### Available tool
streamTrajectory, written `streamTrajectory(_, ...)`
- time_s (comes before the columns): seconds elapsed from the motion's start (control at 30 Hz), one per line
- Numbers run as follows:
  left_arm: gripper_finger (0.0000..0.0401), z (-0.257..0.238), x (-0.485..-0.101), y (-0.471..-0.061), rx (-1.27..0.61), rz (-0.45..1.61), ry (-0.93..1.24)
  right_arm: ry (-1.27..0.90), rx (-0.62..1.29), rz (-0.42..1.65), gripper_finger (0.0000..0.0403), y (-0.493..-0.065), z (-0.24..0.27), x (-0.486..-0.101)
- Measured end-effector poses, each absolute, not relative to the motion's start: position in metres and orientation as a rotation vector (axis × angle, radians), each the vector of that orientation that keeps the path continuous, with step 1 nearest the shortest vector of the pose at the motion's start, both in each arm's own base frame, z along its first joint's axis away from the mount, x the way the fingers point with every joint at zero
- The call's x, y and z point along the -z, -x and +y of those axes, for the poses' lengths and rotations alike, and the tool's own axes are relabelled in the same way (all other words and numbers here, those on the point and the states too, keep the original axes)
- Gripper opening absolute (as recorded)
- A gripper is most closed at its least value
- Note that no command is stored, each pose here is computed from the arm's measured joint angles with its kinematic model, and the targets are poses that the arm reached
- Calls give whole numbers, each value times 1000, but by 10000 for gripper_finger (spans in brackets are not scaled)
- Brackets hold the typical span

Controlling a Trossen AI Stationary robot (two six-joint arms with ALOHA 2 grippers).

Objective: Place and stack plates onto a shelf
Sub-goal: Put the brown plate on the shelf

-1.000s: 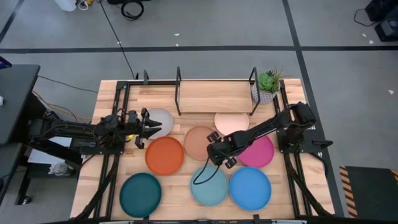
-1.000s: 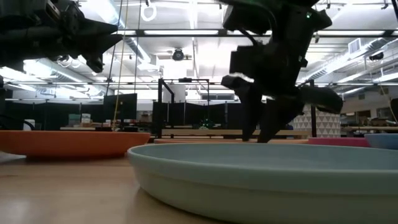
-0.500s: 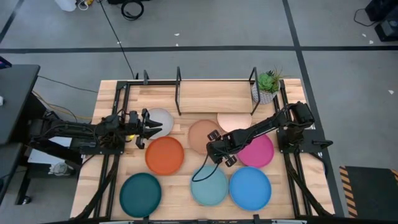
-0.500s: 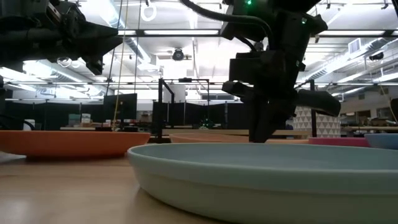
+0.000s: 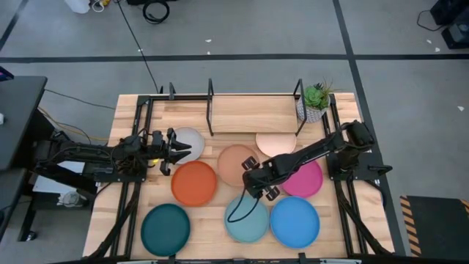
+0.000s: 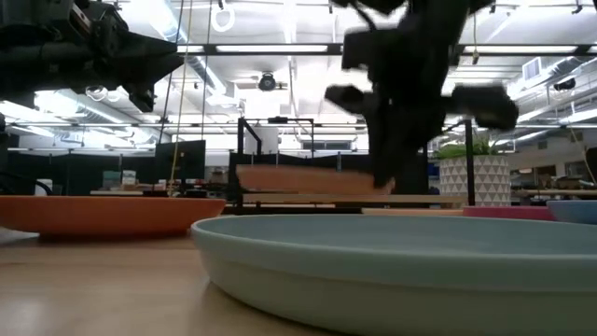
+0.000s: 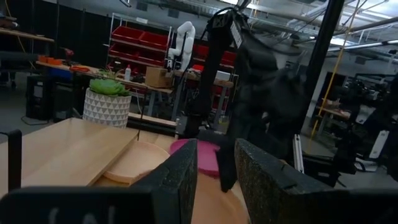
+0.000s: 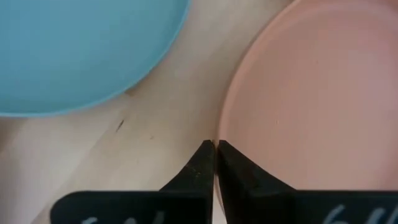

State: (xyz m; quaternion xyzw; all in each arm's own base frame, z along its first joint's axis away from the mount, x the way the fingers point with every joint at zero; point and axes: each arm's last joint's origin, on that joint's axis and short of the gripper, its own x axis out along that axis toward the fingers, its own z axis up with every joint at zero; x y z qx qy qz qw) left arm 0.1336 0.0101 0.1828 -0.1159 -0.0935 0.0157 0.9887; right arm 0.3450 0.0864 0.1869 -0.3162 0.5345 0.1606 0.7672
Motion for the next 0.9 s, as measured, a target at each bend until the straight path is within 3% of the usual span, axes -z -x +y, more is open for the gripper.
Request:
streamTrajectory(0.17,115,10,-182,-134,-32,-181,233,710,-248,1073,17,-338,82,-221)
streamTrajectory(0.33,115,10,-182,-134,-33,-181,232,644,-82,1119,18,-329,54,-238)
streamTrajectory(0.6,115,10,-182,-134,-33,-181,230,370,82,1308,18,-317,-16,-236)
streamTrajectory(0.9,115,10,-182,-134,-35,-174,209,128,251,1296,18,-307,-90,-237)
